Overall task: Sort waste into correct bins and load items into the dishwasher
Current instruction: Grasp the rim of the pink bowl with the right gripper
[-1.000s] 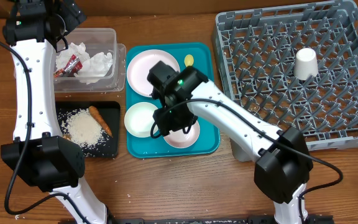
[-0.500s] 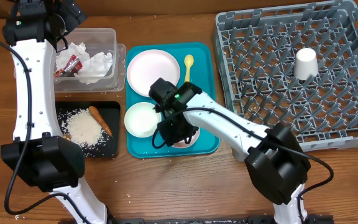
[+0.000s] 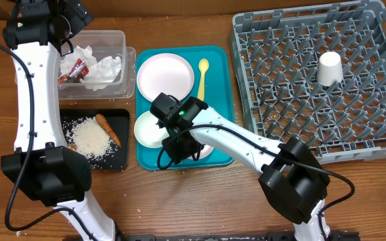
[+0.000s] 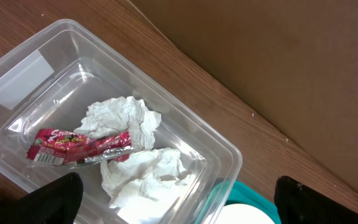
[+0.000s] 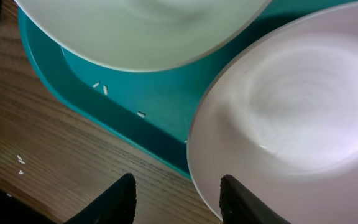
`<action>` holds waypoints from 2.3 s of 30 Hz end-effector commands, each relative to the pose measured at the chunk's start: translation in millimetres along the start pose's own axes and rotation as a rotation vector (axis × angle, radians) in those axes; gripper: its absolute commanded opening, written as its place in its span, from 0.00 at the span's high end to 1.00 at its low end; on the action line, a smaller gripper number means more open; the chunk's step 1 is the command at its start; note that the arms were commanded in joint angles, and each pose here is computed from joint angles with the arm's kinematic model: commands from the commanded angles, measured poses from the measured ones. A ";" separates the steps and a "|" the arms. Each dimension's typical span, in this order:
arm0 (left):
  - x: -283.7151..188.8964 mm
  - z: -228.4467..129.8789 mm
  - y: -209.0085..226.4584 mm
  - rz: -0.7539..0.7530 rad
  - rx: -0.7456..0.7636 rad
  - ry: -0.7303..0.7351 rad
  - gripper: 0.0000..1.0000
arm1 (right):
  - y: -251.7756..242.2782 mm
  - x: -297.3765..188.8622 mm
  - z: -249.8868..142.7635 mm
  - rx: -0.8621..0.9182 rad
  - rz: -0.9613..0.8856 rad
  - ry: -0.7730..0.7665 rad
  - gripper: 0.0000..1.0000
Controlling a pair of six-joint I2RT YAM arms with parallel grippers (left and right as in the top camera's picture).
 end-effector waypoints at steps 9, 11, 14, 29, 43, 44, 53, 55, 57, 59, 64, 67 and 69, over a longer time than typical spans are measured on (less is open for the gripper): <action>-11.6 5.5 -2.9 -0.017 -0.015 -0.026 0.00 | 8.6 -3.9 15.9 0.099 0.057 -0.062 0.49; -11.6 5.5 -2.9 -0.017 -0.015 -0.026 0.00 | 12.8 -5.1 20.7 0.155 0.095 -0.082 0.44; -11.6 5.5 -2.9 -0.017 -0.015 -0.026 0.00 | 14.2 -4.9 22.0 0.240 0.111 -0.082 0.44; -11.6 5.5 -2.9 -0.017 -0.015 -0.026 0.00 | 13.7 -4.3 16.3 0.248 0.113 -0.043 0.41; -11.6 5.5 -2.9 -0.017 -0.015 -0.026 0.00 | -4.2 4.7 16.9 0.091 -0.055 -0.102 0.41; -11.6 5.5 -2.9 -0.017 -0.015 -0.026 0.00 | -4.6 5.9 16.6 0.092 -0.055 -0.101 0.42; -11.6 5.5 -2.9 -0.017 -0.015 -0.026 0.00 | 0.6 22.8 7.3 0.082 -0.012 -0.049 0.49; -11.6 5.5 -2.9 -0.017 -0.015 -0.026 0.00 | -0.6 22.4 8.3 0.089 -0.012 -0.052 0.54; -11.6 5.5 -2.9 -0.017 -0.015 -0.026 0.00 | -1.4 22.3 8.8 0.102 -0.014 -0.055 0.59; -11.6 5.5 -2.9 -0.017 -0.015 -0.026 0.00 | -1.2 22.2 8.8 0.109 -0.014 -0.055 0.68; -11.6 5.5 -2.9 -0.017 -0.015 -0.026 0.00 | 0.7 15.2 12.0 0.109 -0.013 -0.063 0.93; -11.6 5.5 -2.9 -0.017 -0.015 -0.026 0.00 | 3.1 7.5 14.1 0.108 -0.011 -0.067 0.96; -11.6 5.5 -2.9 -0.017 -0.015 -0.026 0.00 | 3.3 1.5 14.4 0.112 -0.015 -0.061 0.96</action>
Point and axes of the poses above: each gripper's point midway between its finger pads, its own x axis out along the fingers, its own y axis along the line the jaws close on, z = x × y, the point moved 8 cm from there along -x, back along the fingers, and after that the axes turned 4 degrees about x, right-handed, at the moved point
